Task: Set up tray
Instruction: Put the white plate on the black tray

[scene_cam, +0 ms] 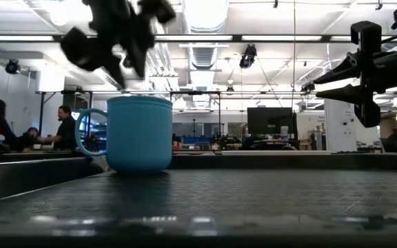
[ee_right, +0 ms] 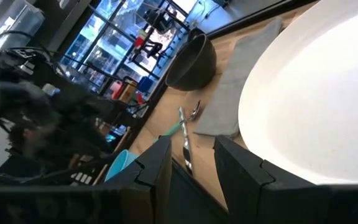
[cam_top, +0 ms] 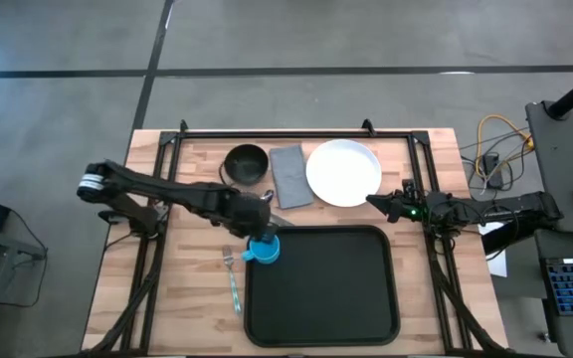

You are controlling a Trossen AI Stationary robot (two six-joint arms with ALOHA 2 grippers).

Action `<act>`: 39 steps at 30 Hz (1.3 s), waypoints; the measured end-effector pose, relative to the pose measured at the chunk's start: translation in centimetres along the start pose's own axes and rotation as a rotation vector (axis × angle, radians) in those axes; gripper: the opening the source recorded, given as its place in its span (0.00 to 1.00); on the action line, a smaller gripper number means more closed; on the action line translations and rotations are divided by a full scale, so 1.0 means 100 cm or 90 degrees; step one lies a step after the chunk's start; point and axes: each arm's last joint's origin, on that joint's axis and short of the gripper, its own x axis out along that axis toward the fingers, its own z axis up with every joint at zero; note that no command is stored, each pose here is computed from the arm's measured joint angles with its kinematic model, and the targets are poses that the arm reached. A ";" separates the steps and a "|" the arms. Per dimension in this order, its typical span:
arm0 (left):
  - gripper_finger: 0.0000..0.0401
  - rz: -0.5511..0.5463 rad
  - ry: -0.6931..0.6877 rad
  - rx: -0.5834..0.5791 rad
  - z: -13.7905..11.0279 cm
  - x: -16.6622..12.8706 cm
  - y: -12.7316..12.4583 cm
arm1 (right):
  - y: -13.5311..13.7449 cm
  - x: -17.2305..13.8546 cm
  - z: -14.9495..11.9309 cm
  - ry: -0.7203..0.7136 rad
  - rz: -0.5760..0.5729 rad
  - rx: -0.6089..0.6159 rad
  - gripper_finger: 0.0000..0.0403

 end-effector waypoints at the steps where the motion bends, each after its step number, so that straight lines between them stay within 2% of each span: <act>1: 0.33 -0.031 -0.017 0.014 0.000 -0.007 -0.002 | 0.001 0.000 0.000 -0.003 0.005 0.002 0.28; 5: 0.33 -0.141 -0.106 0.059 0.002 -0.037 -0.010 | 0.010 -0.001 0.007 -0.037 0.067 0.033 0.28; 9: 0.33 -0.192 -0.184 0.085 0.005 -0.059 -0.010 | 0.019 -0.002 0.012 -0.063 0.129 0.012 0.28; 13: 0.33 -0.193 -0.225 0.097 0.006 -0.069 -0.007 | 0.019 0.001 0.005 0.026 0.156 -0.024 0.28; 17: 0.33 -0.189 -0.229 0.125 0.005 -0.070 -0.007 | 0.012 0.006 -0.006 0.136 0.129 -0.040 0.28; 20: 0.33 -0.181 -0.229 0.138 0.006 -0.067 -0.007 | 0.019 0.010 -0.005 0.189 0.072 -0.097 0.28; 23: 0.33 -0.173 -0.226 0.139 0.005 -0.064 -0.006 | 0.038 0.016 0.005 0.215 0.018 -0.218 0.28; 25: 0.33 -0.170 -0.225 0.140 0.005 -0.062 -0.005 | 0.049 0.019 0.014 0.226 -0.055 -0.282 0.28; 27: 0.33 -0.162 -0.222 0.141 0.004 -0.059 -0.003 | 0.059 0.023 0.026 0.226 -0.153 -0.308 0.28; 30: 0.33 -0.156 -0.218 0.144 0.003 -0.056 -0.001 | 0.058 0.026 0.043 0.257 -0.322 -0.307 0.28; 32: 0.33 -0.148 -0.214 0.146 0.002 -0.052 0.002 | 0.051 0.030 0.055 0.286 -0.407 -0.285 0.28; 36: 0.33 -0.126 -0.206 0.149 0.000 -0.042 0.008 | 0.026 0.039 0.079 0.315 -0.475 -0.194 0.28; 39: 0.33 -0.114 -0.201 0.149 -0.001 -0.034 0.013 | -0.001 0.042 0.102 0.290 -0.540 -0.130 0.28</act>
